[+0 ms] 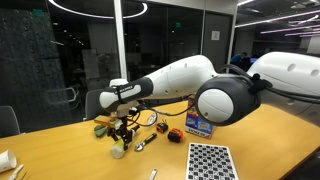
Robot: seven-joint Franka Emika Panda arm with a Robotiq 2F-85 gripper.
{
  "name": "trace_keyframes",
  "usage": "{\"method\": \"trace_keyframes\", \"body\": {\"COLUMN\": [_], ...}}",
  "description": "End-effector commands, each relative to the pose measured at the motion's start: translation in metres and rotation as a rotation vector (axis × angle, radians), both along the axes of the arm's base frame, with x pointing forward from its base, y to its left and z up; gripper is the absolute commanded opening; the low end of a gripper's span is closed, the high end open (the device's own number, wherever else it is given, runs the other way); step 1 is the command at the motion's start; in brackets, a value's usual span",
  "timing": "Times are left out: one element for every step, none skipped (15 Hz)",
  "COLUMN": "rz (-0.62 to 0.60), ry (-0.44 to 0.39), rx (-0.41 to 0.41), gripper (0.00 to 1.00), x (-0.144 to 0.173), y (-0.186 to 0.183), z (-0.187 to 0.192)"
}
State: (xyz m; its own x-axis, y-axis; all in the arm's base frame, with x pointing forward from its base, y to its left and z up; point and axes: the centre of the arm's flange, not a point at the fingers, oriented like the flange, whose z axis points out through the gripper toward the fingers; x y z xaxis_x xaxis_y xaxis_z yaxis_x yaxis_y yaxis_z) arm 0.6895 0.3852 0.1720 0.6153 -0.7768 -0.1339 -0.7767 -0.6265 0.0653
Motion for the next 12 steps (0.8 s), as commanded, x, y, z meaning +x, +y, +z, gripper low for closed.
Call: {"method": "trace_keyframes", "body": {"rz": [0.061, 0.070, 0.079, 0.088, 0.098, 0.112, 0.124, 0.135, 0.148, 0.157, 0.162, 0.164], "ry": [-0.001, 0.000, -0.002, -0.002, 0.000, -0.003, -0.002, -0.003, -0.007, -0.013, -0.019, -0.031], "rx": [-0.021, -0.020, -0.018, -0.021, -0.018, -0.023, -0.036, -0.048, -0.066, -0.089, -0.101, -0.120], "gripper": [0.49, 0.45, 0.38, 0.33, 0.27, 0.27, 0.25, 0.22, 0.19, 0.17, 0.12, 0.08], "x": [0.008, 0.007, 0.006, 0.004, 0.002, 0.001, 0.002, 0.002, 0.001, 0.000, 0.001, 0.000], "y": [0.004, 0.003, 0.002, 0.001, 0.000, -0.002, -0.006, -0.010, -0.016, -0.023, -0.030, -0.038], "z": [-0.010, -0.008, -0.008, -0.009, -0.008, -0.006, -0.001, 0.005, 0.016, 0.026, 0.036, 0.050]}}
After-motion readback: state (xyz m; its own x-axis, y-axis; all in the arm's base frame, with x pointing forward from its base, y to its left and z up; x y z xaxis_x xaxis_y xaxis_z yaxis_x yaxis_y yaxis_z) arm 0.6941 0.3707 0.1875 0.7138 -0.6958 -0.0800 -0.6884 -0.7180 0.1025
